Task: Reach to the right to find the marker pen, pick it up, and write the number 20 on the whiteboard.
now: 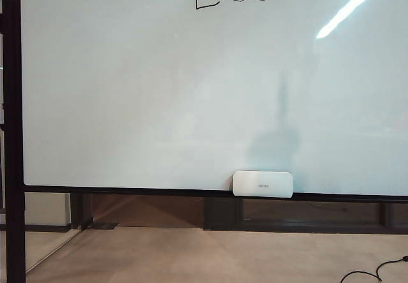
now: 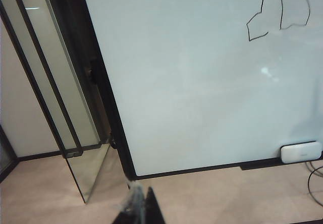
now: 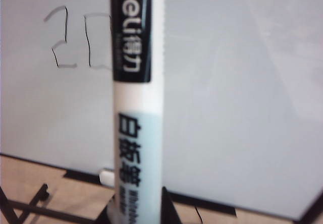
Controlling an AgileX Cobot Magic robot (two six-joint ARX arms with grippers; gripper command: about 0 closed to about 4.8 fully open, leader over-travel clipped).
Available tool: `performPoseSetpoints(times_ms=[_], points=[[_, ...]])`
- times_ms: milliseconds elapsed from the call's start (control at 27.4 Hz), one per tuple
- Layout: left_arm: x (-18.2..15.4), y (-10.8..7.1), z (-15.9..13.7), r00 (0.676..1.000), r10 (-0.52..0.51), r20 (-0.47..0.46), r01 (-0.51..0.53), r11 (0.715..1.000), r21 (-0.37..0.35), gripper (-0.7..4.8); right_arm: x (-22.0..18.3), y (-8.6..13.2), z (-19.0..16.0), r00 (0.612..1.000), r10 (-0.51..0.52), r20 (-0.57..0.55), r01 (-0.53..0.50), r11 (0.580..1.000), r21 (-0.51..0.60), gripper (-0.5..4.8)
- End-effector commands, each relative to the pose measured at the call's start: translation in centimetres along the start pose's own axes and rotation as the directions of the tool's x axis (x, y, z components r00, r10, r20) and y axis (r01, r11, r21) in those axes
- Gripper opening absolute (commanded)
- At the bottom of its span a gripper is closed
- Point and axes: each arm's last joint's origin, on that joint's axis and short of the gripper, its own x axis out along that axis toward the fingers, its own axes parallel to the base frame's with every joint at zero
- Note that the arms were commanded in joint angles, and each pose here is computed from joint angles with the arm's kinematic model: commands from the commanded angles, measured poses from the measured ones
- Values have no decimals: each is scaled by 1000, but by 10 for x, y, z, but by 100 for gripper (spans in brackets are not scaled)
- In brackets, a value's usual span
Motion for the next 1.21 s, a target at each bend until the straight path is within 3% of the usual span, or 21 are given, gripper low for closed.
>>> performPoseSetpoints(times_ms=[37, 256, 366, 621, 804, 1024, 1206], points=[[-15, -4, -6, 1000, 17, -18, -17, 999, -34, -5, -33, -8, -14, 999, -42, -11, 42, 999, 5, -2], [-33, -29, -16, 998, 53, -34, -54, 998, -21, -5, -88, -20, -43, 996, -51, 79, 49, 998, 27, -2], [-37, -43, -18, 1000, 9, -13, -10, 998, -67, -5, -108, -23, -63, 994, -48, 98, 45, 999, 31, -2], [-33, -64, -21, 998, 18, -55, -26, 991, -132, -5, -144, -27, -115, 990, 28, 141, -32, 999, 32, -1], [-17, -71, -25, 996, -44, -82, 27, 980, -198, -5, -134, -22, -148, 993, 95, 74, -98, 994, 48, -1], [6, -66, -35, 985, -120, -120, 86, 963, -256, -5, -111, -6, -188, 996, 92, -21, -89, 989, 118, -1], [28, -60, -47, 978, -153, -143, 107, 952, -287, -5, -82, 11, -221, 985, 171, 14, -171, 975, 142, -2]])
